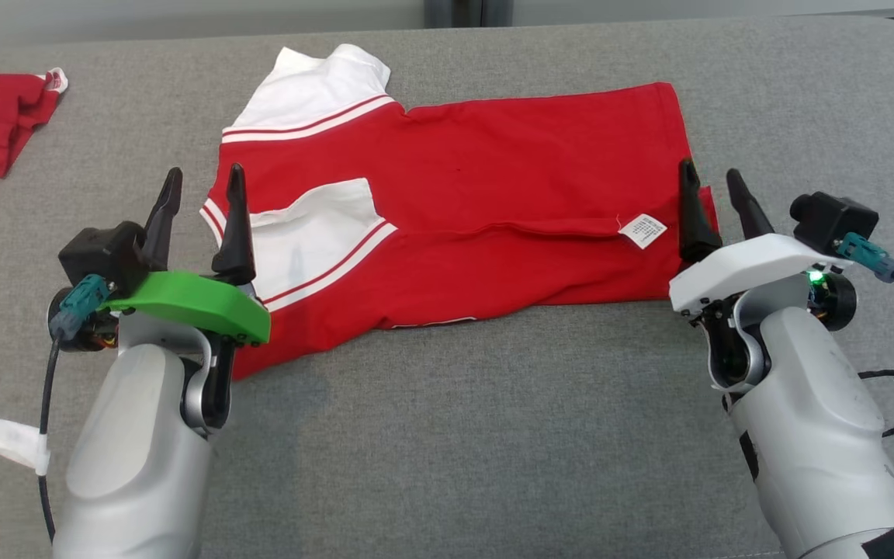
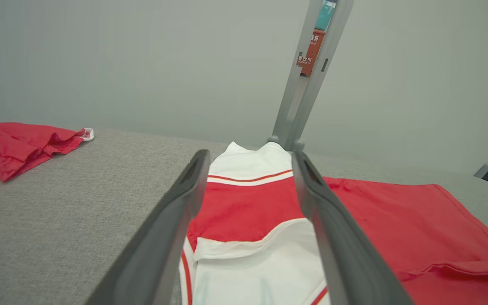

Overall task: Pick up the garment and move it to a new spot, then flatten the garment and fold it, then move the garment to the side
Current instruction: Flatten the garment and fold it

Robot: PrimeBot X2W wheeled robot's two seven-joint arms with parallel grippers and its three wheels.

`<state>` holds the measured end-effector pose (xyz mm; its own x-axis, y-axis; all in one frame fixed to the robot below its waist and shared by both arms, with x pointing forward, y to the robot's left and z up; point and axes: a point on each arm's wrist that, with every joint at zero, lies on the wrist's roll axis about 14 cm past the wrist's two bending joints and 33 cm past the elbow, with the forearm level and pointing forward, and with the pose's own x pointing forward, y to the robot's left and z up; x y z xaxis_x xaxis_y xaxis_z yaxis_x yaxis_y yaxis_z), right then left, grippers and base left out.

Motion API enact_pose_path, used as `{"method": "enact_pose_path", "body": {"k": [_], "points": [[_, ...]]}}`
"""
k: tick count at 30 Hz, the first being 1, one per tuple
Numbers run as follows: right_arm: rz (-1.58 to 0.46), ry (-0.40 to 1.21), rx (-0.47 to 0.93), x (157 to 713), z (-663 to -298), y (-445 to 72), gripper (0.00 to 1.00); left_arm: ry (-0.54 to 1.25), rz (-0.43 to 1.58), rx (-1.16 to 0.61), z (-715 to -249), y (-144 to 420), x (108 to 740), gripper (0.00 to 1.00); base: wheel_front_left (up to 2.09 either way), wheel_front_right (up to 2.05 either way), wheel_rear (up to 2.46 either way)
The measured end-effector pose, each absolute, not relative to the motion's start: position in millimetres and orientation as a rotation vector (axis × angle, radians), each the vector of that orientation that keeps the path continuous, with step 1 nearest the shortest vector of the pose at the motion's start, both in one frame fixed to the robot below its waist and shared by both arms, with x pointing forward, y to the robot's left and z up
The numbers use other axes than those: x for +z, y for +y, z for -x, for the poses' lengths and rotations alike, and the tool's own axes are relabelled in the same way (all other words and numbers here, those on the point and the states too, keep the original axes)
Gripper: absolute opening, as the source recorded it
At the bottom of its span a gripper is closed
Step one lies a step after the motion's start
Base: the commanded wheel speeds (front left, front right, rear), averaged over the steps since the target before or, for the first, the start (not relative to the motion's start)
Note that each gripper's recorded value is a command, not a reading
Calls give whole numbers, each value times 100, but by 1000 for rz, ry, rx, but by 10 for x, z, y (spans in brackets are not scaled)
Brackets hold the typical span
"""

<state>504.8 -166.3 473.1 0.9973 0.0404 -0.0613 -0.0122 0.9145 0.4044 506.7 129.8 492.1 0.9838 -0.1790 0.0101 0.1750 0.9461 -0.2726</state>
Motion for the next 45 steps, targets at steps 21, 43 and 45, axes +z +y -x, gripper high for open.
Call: {"method": "enact_pose_path", "body": {"k": [21,43,45], "points": [[-162,179,52,4688,-4391,-1800,100,444,365,-64,-4030,1632,4082,100,0,0,0],[-205,384,0,4070,-4314,-1929,100,522,518,-34,-4267,1448,3776,0,0,0,0],[-213,394,3,4033,-4374,-1906,100,501,519,-35,-4295,1457,3821,0,0,0,0]]}}
